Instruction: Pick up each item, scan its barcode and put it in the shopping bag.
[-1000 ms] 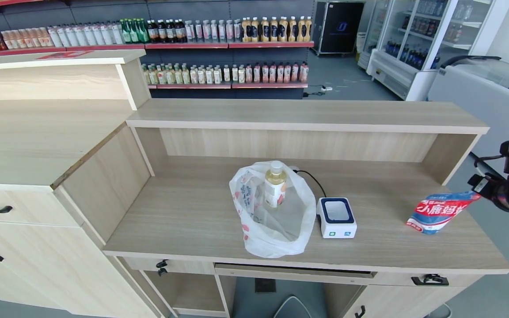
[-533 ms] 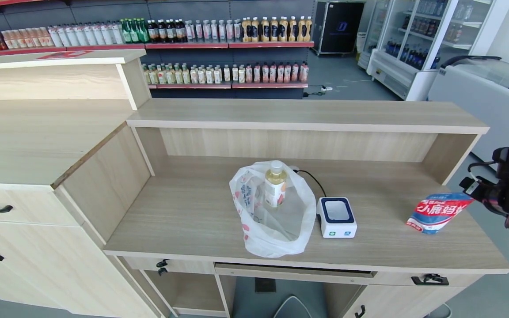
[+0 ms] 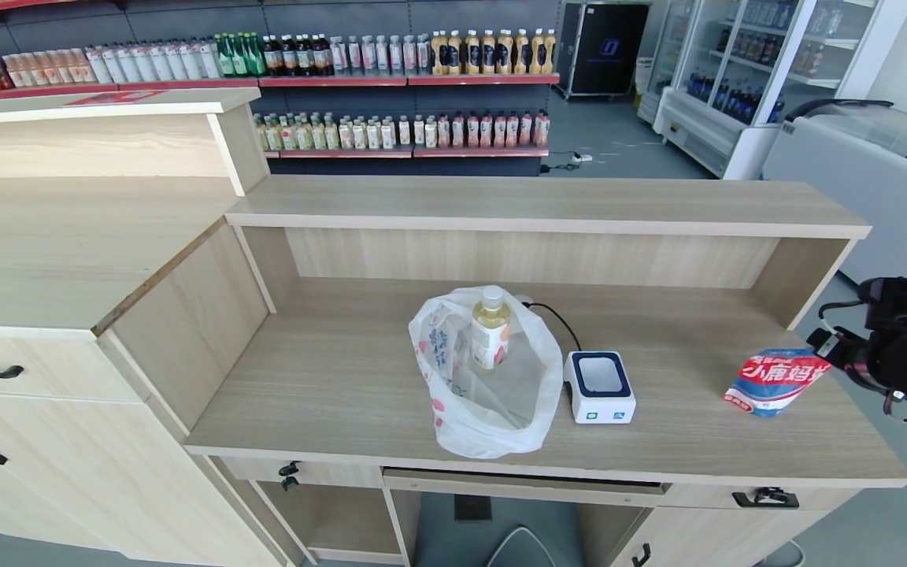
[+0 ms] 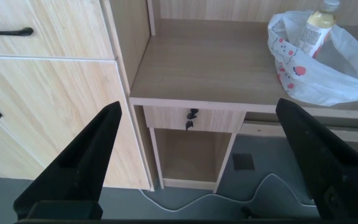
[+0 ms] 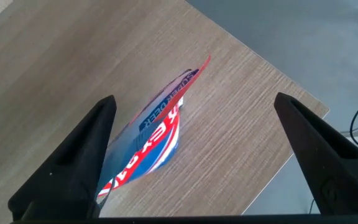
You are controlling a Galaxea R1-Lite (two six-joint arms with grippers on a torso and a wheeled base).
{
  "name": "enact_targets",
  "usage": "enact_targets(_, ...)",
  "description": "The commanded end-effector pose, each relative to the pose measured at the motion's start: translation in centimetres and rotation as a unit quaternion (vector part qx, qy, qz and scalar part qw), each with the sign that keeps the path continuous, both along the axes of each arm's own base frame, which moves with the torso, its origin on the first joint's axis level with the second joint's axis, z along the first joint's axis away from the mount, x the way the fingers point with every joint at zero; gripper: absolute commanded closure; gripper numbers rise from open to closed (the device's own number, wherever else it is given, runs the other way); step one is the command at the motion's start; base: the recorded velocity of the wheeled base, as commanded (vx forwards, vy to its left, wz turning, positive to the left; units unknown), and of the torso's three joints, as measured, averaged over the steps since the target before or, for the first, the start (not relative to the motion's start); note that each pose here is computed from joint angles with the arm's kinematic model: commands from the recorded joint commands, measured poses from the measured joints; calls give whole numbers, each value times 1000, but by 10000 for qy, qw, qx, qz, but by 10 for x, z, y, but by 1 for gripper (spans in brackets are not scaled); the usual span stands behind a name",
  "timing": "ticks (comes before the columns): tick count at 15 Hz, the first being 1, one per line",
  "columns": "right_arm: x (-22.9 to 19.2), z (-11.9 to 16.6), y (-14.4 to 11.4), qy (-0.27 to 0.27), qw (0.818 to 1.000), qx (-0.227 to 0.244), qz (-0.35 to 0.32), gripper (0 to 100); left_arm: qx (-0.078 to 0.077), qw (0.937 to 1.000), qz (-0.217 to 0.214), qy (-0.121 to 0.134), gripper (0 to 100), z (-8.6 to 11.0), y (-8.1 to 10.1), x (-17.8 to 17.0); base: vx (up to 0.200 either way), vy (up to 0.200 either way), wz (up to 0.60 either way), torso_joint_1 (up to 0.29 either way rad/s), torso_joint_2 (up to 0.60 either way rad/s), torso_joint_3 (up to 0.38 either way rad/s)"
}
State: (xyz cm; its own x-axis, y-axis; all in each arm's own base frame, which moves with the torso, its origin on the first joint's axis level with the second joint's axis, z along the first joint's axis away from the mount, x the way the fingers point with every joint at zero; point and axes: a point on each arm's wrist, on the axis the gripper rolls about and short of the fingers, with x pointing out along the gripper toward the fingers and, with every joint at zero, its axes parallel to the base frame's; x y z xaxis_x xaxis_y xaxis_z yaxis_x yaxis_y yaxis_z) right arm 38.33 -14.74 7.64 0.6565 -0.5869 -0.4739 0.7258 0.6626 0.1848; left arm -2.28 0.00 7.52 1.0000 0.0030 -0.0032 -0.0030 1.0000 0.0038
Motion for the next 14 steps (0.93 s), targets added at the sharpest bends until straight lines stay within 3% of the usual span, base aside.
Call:
enact_targets(1, 11, -18, -3, 135, 9999, 43, 43, 0, 4, 10000, 0, -1, 0, 0, 0, 0, 0, 0, 0, 0, 0, 0)
enact_targets(6, 21, -49, 4, 519, 9982, 75, 293, 0, 4, 10000, 0, -1, 0, 0, 0, 0, 0, 0, 0, 0, 0, 0)
enact_targets(11, 26, -55, 10, 636, 9970, -23, 449, 0, 4, 10000, 0, -1, 0, 0, 0, 0, 0, 0, 0, 0, 0, 0)
enact_targets(12, 25, -56, 11, 703, 9963, -57, 486, 100, 4, 10000, 0, -1, 0, 0, 0, 0, 0, 0, 0, 0, 0, 0)
enact_targets(14, 26, -56, 11, 772, 9953, -150, 564, 100, 4, 10000, 0, -1, 0, 0, 0, 0, 0, 0, 0, 0, 0, 0)
